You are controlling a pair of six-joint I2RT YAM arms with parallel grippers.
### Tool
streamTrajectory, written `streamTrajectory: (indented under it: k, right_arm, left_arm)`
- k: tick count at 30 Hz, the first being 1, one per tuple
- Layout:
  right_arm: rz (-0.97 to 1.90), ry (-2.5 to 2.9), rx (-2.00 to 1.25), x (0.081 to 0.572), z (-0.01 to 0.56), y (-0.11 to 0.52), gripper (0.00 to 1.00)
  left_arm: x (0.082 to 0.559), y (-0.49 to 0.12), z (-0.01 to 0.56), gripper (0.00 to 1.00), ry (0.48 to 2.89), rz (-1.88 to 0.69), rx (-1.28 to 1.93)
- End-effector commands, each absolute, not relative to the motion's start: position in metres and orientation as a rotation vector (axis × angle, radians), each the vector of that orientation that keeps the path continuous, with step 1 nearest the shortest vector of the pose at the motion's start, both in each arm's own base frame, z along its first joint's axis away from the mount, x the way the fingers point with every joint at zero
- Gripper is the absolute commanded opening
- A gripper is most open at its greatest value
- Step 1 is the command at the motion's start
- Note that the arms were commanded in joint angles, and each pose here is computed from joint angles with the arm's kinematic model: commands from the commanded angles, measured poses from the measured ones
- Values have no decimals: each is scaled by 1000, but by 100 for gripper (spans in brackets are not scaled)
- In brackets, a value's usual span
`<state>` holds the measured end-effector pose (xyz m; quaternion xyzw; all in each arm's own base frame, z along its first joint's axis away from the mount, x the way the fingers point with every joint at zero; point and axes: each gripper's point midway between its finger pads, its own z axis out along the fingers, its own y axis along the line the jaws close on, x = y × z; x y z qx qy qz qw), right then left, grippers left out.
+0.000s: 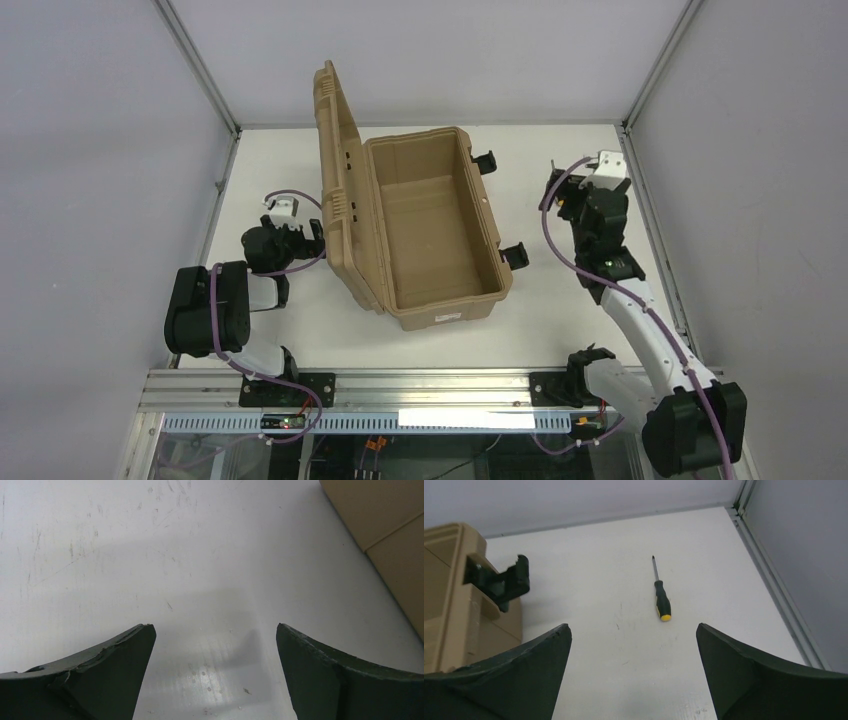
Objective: Put the screwdriver in the bin
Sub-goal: Pick up the screwdriver from the center of the board.
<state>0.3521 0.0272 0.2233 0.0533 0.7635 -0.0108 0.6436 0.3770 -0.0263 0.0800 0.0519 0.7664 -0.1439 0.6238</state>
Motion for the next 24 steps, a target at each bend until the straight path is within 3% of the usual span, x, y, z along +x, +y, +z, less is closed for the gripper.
streamTrajectory:
  k: [1,14,24]
  right_arm:
    - [-13,1768,127,343,271,28,99]
    - [-4,1726,109,339,399,29,99]
    - [-43,1702,84,346,458,26,99]
  left_arm:
    - [378,-29,90,99,1716,-333,148]
    - [378,-28,91,99,1715,-332,148]
    - [377,-29,90,99,1717,-332,148]
